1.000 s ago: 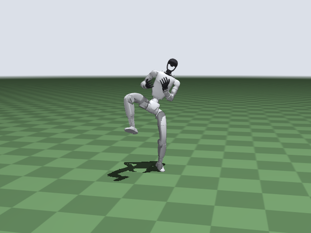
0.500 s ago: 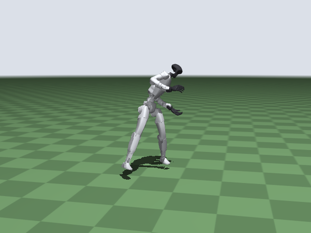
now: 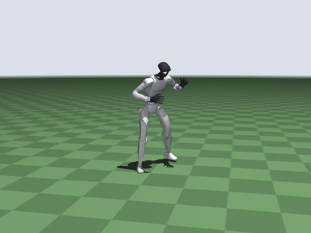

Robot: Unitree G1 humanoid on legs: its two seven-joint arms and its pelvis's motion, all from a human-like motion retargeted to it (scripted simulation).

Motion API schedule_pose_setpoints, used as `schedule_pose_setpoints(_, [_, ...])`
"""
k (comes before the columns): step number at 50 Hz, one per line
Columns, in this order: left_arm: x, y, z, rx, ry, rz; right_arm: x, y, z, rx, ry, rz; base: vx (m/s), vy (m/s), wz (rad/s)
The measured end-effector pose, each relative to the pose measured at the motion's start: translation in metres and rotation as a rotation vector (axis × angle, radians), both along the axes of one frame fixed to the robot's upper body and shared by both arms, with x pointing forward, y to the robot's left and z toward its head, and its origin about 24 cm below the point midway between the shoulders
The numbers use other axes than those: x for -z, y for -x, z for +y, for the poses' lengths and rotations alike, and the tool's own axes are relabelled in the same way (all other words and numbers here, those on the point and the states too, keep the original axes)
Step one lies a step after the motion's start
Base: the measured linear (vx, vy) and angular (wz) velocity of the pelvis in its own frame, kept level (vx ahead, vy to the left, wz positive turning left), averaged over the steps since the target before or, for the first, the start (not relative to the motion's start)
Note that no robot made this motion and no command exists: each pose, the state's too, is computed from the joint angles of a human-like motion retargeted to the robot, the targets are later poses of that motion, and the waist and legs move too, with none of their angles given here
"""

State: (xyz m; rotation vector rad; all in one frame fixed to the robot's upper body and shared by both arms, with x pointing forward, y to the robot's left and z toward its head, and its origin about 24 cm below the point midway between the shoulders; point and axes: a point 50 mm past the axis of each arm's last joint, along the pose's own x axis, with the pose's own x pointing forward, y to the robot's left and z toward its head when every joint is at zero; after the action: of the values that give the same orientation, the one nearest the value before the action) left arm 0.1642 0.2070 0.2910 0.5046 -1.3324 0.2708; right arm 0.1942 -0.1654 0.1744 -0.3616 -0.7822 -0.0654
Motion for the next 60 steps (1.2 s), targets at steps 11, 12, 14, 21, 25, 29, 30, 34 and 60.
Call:
schedule_pose_setpoints(11, [-0.198,-0.137,-0.132,-0.652,-0.668,-0.109,-0.015,-0.01,-0.018,0.018,-0.075,-0.026,0.1,-0.05,-1.17])
schedule_pose_setpoints(12, [-0.208,-0.163,-0.109,-0.836,-0.646,0.067,-0.021,-0.011,-0.016,0.005,-0.074,-0.043,0.16,-0.02,-0.66])
schedule_pose_setpoints(14, [-0.19,-0.202,-0.058,-1.031,-0.601,0.476,-0.033,-0.003,-0.01,-0.018,-0.146,-0.135,0.18,-0.03,-0.78])
schedule_pose_setpoints(21, [-0.149,-0.195,-0.022,-0.563,-0.268,0.328,-0.118,0.03,0.029,-0.139,-0.199,-0.7,0.14,-0.03,-1.39])
schedule_pose_setpoints(25, [-0.065,-0.192,-0.065,0.065,-0.06,0.447,-0.163,0.003,0.058,-0.048,-0.12,-0.864,0.06,0.01,-0.91])
schedule_pose_setpoints(29, [0.04,-0.176,-0.106,0.495,0.079,0.693,-0.218,-0.08,0.1,0.134,0.075,-0.694,0.0,0.02,-0.26])
schedule_pose_setpoints(30, [0.064,-0.168,-0.117,0.563,0.118,0.746,-0.228,-0.107,0.105,0.186,0.126,-0.583,-0.07,0.03,0.17])
schedule_pose_setpoints(34, [0.146,-0.125,-0.139,0.837,0.306,0.999,-0.242,-0.186,0.068,0.471,0.368,-0.116,-0.11,0.02,0.54])
schedule_pose_setpoints(60, [0.184,-0.119,-0.055,0.464,0.381,1.066,0.111,-0.111,-0.004,0.113,0.004,0.669,-0.13,0.13,1.12])
